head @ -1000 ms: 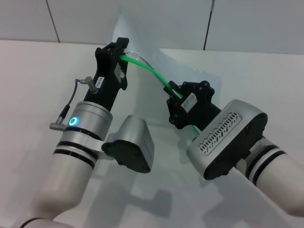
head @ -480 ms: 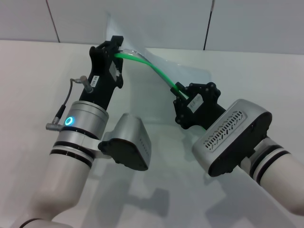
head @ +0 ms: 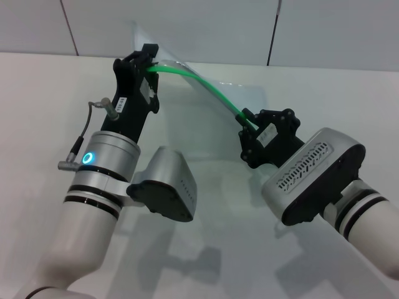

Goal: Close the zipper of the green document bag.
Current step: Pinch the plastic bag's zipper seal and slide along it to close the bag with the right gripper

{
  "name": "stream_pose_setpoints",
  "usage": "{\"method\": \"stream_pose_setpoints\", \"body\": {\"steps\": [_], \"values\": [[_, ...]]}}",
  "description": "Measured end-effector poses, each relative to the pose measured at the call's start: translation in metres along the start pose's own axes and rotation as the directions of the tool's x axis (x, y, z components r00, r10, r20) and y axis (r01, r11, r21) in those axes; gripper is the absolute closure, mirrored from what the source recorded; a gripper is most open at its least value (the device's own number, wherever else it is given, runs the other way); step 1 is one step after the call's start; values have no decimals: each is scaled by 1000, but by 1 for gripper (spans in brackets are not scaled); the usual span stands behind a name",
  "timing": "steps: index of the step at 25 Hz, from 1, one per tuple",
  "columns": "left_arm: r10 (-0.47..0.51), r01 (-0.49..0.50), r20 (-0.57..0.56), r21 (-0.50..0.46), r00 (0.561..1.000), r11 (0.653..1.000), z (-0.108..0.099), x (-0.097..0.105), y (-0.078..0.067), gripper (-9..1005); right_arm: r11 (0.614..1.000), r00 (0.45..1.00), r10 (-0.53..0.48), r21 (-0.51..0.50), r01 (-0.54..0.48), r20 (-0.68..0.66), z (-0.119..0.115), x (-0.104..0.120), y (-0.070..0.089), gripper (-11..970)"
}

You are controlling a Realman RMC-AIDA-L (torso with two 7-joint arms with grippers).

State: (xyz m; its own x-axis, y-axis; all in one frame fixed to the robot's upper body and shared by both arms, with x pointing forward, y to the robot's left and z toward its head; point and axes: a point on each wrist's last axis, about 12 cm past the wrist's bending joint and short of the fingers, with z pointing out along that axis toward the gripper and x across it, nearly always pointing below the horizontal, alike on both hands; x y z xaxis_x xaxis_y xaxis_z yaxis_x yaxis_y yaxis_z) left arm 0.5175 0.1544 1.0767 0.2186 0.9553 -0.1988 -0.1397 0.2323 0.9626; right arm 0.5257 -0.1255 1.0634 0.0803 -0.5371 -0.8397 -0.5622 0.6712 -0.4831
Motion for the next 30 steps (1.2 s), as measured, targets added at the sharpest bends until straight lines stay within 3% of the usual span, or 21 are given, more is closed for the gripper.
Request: {"method": "stream_pose_setpoints", "body": {"steps": [30], "values": [[-17,17,-12,5,1000,1000,0,2,-1,941,992,986,72,117,-55,-149,2,49,-39,880]]}}
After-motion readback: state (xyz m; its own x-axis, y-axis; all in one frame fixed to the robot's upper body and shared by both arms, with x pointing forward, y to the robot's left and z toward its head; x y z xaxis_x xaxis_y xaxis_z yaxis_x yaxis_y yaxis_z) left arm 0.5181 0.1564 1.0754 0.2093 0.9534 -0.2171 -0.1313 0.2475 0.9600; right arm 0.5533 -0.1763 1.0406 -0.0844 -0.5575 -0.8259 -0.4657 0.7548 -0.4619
